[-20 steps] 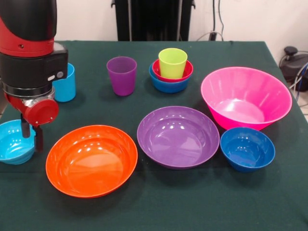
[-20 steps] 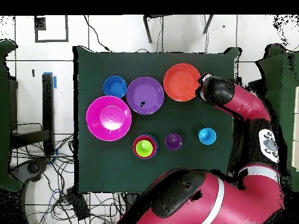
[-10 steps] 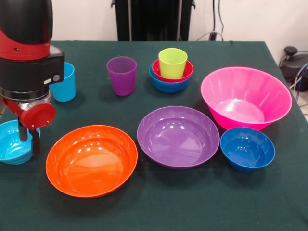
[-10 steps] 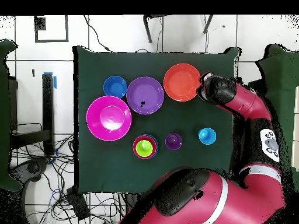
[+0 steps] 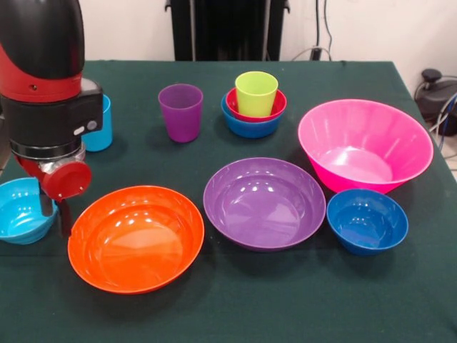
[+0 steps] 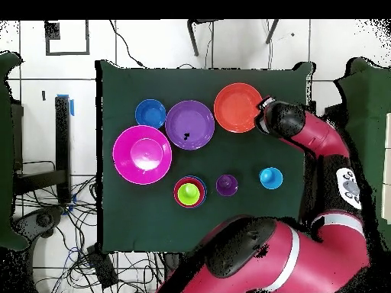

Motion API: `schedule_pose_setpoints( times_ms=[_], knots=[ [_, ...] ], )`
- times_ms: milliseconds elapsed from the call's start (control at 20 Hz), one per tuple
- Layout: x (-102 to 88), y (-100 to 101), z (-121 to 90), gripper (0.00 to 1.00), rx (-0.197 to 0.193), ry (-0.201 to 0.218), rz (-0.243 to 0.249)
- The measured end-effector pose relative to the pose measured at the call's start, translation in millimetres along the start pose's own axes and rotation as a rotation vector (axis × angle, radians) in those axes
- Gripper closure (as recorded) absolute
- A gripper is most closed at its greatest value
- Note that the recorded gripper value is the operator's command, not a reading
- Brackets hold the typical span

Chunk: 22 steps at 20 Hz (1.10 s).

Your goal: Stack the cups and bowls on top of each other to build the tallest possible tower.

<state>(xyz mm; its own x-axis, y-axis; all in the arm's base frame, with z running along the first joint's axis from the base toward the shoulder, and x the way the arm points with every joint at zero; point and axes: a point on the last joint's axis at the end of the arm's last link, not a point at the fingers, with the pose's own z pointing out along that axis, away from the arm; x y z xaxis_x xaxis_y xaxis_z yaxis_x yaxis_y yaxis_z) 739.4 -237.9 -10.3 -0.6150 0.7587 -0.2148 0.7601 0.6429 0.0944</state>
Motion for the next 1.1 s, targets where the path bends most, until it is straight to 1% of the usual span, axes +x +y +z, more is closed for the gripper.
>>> schedule_pose_setpoints(
  times_ms=[250,1100],
  knots=[
    [5.2,0.8,5.7,0.0,-0.002,0.011,0.0],
    [6.8,3.4,6.8,0.0,-0.008,0.015,0.0]
  ],
)
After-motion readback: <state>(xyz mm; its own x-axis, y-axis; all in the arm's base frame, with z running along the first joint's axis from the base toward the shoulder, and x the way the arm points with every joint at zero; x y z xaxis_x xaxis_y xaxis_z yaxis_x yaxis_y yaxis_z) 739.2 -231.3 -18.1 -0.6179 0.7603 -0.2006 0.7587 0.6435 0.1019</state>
